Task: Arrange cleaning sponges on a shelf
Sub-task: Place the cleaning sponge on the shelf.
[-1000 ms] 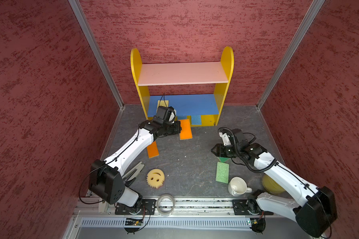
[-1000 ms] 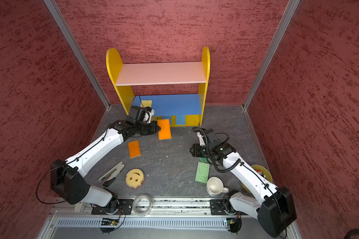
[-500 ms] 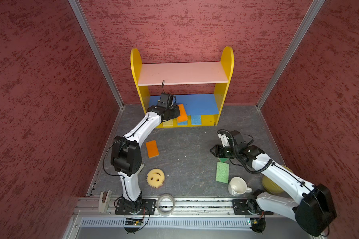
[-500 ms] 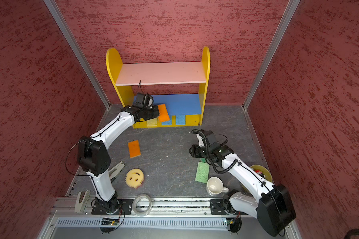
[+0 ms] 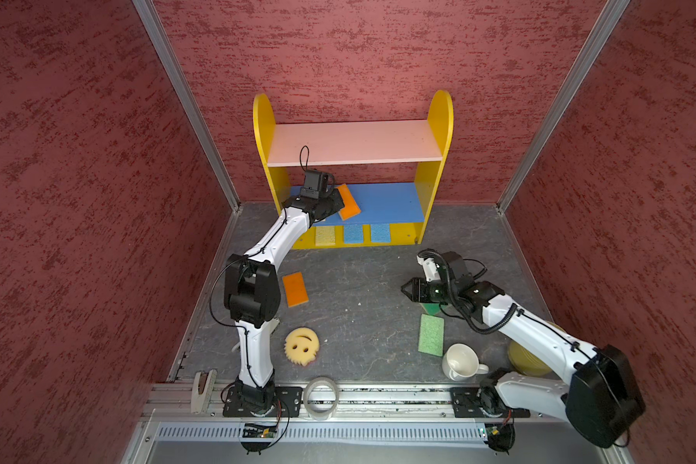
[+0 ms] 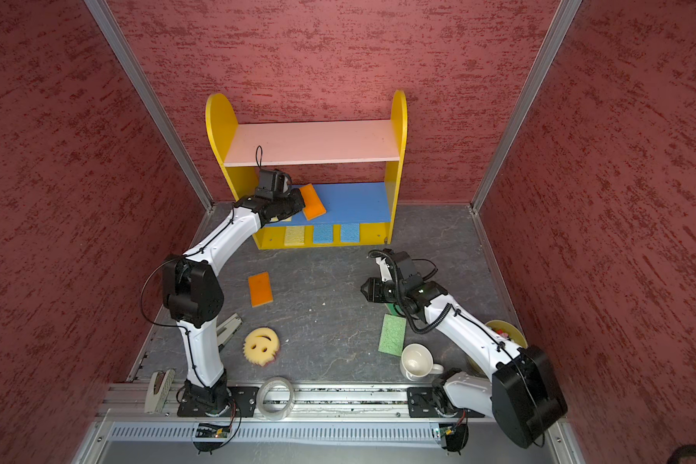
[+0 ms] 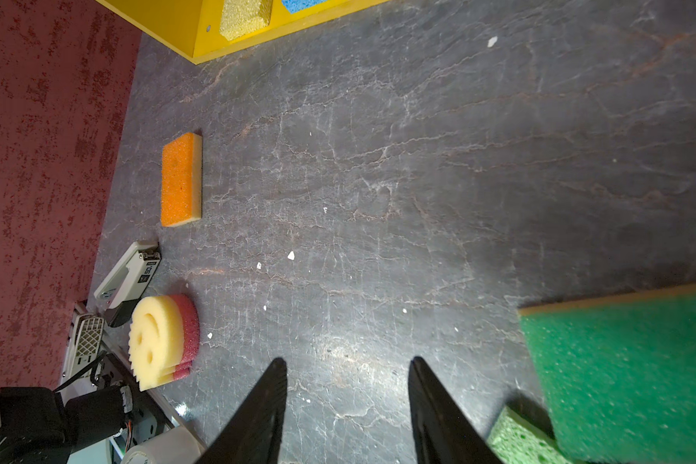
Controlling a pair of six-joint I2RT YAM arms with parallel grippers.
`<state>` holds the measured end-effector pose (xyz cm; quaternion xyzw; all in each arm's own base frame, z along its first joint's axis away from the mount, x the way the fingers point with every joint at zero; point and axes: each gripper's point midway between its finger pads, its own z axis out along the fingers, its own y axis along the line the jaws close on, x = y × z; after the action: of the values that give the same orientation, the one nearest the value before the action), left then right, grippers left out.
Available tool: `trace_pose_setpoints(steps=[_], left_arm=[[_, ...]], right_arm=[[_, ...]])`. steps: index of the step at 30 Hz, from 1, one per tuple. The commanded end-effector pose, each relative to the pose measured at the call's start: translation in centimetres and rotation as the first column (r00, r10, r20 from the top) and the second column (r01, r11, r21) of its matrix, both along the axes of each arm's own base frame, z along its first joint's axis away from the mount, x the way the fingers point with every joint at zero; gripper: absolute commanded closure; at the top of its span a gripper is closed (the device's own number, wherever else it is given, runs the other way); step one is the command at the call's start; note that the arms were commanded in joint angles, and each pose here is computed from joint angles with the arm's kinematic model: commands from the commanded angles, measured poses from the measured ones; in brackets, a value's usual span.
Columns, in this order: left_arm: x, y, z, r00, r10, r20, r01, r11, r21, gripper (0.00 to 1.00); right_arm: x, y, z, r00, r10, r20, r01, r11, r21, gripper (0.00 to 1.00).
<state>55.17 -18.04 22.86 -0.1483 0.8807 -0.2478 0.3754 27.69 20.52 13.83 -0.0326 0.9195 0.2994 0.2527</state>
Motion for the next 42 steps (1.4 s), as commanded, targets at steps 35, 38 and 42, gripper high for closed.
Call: trace_pose_setpoints(steps=[35, 38, 42], left_arm=[[-2.4, 0.0, 0.2, 1.0, -0.018, -0.003, 0.018, 1.0, -0.021, 0.75], [-2.2, 0.0, 0.0, 1.0, -0.01, -0.005, 0.01, 1.0, -0.018, 0.75], [-2.1, 0.2, -0.8, 1.0, 0.006, -0.015, -0.006, 1.0, -0.002, 0.75]], right_arm=[[20.9, 8.6, 11.8, 0.791, -0.083, 0.606, 0.021, 0.994, 0.108, 0.8], [22.2, 9.2, 11.4, 0.767, -0.113, 0.631, 0.026, 0.989, 0.145, 0.79], [23.8, 10.1, 11.3, 0.754, -0.135, 0.643, 0.023, 0.983, 0.18, 0.79]])
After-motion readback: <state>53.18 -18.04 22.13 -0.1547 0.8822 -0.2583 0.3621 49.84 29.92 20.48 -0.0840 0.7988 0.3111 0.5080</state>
